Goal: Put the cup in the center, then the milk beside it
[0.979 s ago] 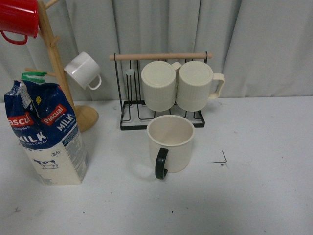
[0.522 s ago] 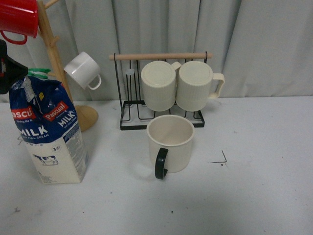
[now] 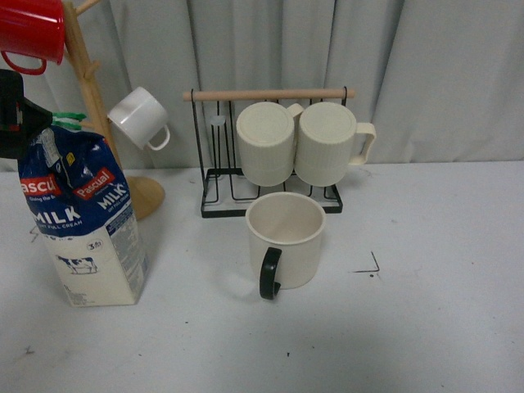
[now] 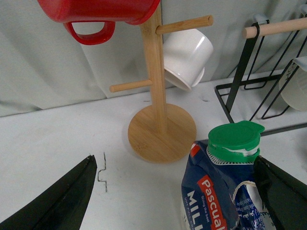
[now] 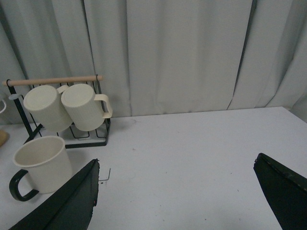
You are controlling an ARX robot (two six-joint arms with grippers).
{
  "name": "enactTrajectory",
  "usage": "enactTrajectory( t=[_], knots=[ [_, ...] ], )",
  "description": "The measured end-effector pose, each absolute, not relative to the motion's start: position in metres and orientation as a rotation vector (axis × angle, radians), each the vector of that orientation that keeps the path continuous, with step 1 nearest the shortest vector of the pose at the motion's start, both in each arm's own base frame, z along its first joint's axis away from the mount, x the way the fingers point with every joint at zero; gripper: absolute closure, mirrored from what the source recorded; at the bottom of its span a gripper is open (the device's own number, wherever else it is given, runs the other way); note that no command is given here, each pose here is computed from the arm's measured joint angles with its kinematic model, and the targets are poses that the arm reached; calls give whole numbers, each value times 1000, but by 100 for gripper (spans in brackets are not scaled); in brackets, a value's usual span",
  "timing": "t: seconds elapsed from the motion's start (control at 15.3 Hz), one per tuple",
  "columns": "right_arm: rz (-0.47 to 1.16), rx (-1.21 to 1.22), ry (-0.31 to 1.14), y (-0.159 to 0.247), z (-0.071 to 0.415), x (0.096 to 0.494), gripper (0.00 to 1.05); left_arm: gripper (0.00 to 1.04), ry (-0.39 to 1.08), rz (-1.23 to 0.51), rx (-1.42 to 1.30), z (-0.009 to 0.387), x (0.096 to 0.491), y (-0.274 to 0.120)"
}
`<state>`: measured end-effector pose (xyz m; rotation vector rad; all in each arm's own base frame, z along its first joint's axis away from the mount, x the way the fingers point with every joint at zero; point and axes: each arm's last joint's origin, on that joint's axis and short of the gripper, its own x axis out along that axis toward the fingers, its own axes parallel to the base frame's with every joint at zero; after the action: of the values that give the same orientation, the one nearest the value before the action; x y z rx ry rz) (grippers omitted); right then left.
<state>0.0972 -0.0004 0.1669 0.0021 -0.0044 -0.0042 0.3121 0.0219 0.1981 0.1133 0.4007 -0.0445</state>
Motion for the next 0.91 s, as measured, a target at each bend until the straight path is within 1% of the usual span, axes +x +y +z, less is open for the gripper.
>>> enactTrajectory(
  t=[0.39,0.52,0.72,0.91],
  knots=[
    [-5,2,-4,0,167,97,6,7,381,-3,111,193,313,20],
    [-5,2,-4,0,167,97,6,7,382,-2,110,192,308,19],
    [-4,2,-4,0,167,97,6,7,388,-6,78,189,286,20],
    [-4,2,-4,0,167,97,6,7,417,-50,38,195,281,23]
  ],
)
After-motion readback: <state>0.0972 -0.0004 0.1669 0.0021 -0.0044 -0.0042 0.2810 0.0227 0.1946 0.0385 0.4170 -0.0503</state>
